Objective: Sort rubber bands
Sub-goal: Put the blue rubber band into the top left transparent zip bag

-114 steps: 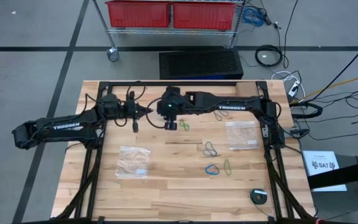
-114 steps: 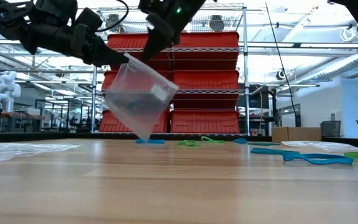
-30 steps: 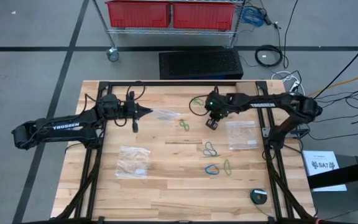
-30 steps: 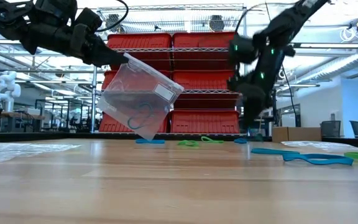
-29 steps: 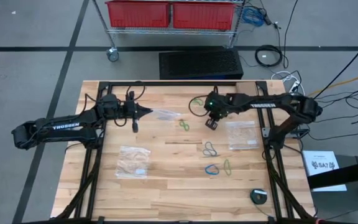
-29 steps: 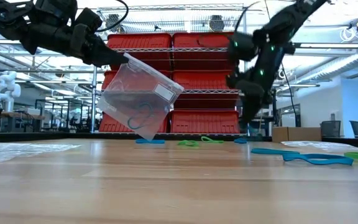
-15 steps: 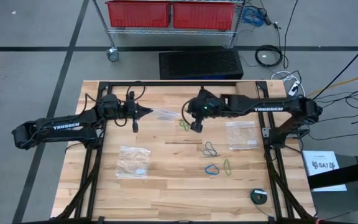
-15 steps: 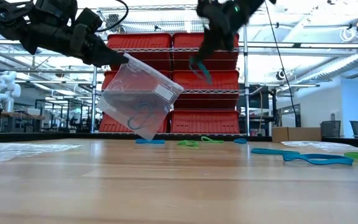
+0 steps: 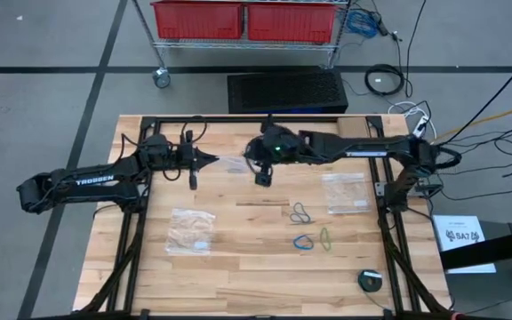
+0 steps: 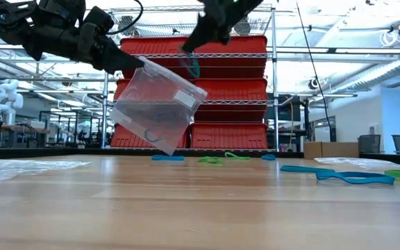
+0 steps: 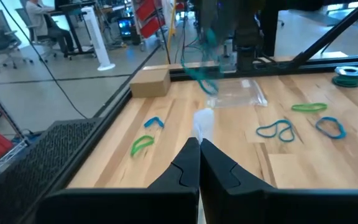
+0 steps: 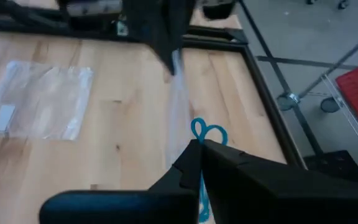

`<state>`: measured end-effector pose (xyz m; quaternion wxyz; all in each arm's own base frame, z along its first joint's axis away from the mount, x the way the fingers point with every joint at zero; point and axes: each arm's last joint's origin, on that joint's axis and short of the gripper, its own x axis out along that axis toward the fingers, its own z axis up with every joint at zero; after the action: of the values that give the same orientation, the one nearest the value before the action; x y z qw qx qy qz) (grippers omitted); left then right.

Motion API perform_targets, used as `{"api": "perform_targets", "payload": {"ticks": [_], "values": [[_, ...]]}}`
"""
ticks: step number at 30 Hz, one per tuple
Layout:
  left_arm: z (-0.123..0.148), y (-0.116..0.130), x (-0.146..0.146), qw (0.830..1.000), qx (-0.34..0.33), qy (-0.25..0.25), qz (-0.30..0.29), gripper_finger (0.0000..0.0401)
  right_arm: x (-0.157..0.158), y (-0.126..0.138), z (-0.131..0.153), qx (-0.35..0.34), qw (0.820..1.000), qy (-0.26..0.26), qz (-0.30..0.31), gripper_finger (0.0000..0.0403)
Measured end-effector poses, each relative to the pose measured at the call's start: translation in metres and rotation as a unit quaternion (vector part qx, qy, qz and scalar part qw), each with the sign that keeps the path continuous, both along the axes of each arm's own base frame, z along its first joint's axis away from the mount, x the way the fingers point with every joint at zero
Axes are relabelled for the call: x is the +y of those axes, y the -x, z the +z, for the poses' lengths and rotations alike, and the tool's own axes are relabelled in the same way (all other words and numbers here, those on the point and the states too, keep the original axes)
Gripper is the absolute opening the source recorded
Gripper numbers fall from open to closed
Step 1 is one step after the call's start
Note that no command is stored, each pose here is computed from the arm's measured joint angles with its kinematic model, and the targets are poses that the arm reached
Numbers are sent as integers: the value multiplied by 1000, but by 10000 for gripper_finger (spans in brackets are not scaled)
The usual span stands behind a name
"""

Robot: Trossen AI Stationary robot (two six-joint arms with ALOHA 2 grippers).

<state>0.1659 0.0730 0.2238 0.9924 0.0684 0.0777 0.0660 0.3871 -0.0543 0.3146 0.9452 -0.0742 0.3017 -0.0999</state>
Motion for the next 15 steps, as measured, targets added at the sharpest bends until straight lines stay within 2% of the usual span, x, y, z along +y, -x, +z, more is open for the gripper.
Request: {"api": "perform_targets", "payload": {"ticks": [9, 15], "values": [[0, 0, 0, 1000, -1, 3, -2, 0, -6, -43, -29, 52, 999, 9, 13, 0], [0, 0, -1, 1000, -2, 4, -11, 0, -11, -61, -32, 70, 997, 6, 31, 0]]}}
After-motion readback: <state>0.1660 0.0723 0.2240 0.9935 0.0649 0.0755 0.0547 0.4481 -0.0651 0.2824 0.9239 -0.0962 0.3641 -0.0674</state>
